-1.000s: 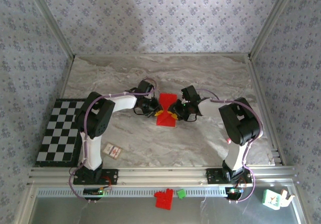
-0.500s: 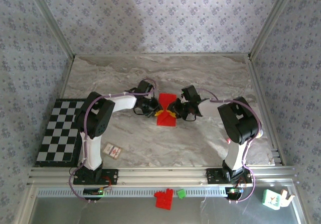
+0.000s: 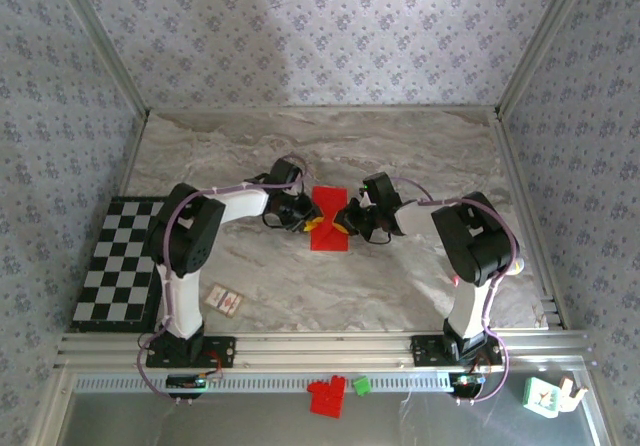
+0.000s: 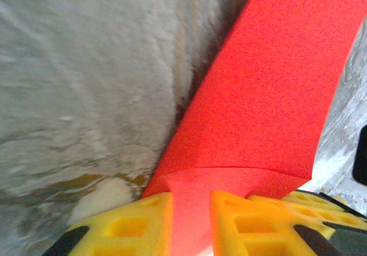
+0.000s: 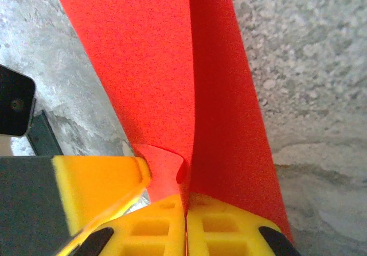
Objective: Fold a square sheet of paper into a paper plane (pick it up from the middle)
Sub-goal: Pick up the paper from the center of the table.
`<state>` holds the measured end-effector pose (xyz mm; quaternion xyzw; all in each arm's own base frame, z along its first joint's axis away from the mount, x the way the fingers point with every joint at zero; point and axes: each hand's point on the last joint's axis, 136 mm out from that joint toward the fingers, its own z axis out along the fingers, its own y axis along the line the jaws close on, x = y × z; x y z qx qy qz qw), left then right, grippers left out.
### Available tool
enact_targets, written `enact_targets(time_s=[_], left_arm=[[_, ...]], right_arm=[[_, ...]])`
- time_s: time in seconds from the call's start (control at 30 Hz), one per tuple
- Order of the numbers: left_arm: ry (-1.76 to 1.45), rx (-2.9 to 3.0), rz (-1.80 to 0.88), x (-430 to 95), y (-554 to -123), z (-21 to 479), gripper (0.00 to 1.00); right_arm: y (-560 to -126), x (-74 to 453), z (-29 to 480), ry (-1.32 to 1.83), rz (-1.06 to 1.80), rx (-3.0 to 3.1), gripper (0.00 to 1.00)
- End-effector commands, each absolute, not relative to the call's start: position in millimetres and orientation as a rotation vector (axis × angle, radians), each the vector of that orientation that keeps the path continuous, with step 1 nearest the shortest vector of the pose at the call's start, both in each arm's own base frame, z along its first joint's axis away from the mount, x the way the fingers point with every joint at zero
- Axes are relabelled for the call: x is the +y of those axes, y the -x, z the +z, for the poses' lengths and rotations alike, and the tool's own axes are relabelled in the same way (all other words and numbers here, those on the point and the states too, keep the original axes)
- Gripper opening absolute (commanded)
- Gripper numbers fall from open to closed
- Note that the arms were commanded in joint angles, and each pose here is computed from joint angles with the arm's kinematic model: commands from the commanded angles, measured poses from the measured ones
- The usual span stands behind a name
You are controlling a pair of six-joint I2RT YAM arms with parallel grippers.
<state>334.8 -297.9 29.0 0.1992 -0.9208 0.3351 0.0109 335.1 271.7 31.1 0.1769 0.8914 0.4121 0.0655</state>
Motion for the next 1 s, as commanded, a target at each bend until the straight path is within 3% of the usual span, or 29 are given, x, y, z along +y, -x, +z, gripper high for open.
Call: enact_targets(time_s=[0.0,0.27,0.6,0.7,0.97], left_arm=[[-0.618,-2.932,1.059,-277.4,-341.6,50.8,0.31],[-0.566,-3.030,1.294,-252.6,-353.7,104.8,0.60],[-0.436,-2.952,1.911,-256.4,-338.3,184.9,0.89],[-0.414,-2.939,2.019,-253.0,-330.8,202.0,0.95],[-0.245,-2.825,2.261,-262.0,-312.0,248.5,0.98]], right_arm=[[-346.3,266.1,36.1,-0.452,1.205,2.670,0.05],[-357.0,271.4,95.8,-0.204,1.306,2.520,0.03],[-346.3,290.8,195.9,0.050,1.528,2.294,0.01],[-339.0,295.3,223.0,0.114,1.574,2.228,0.01],[-326.5,309.2,270.1,0.180,1.704,2.088,0.02]])
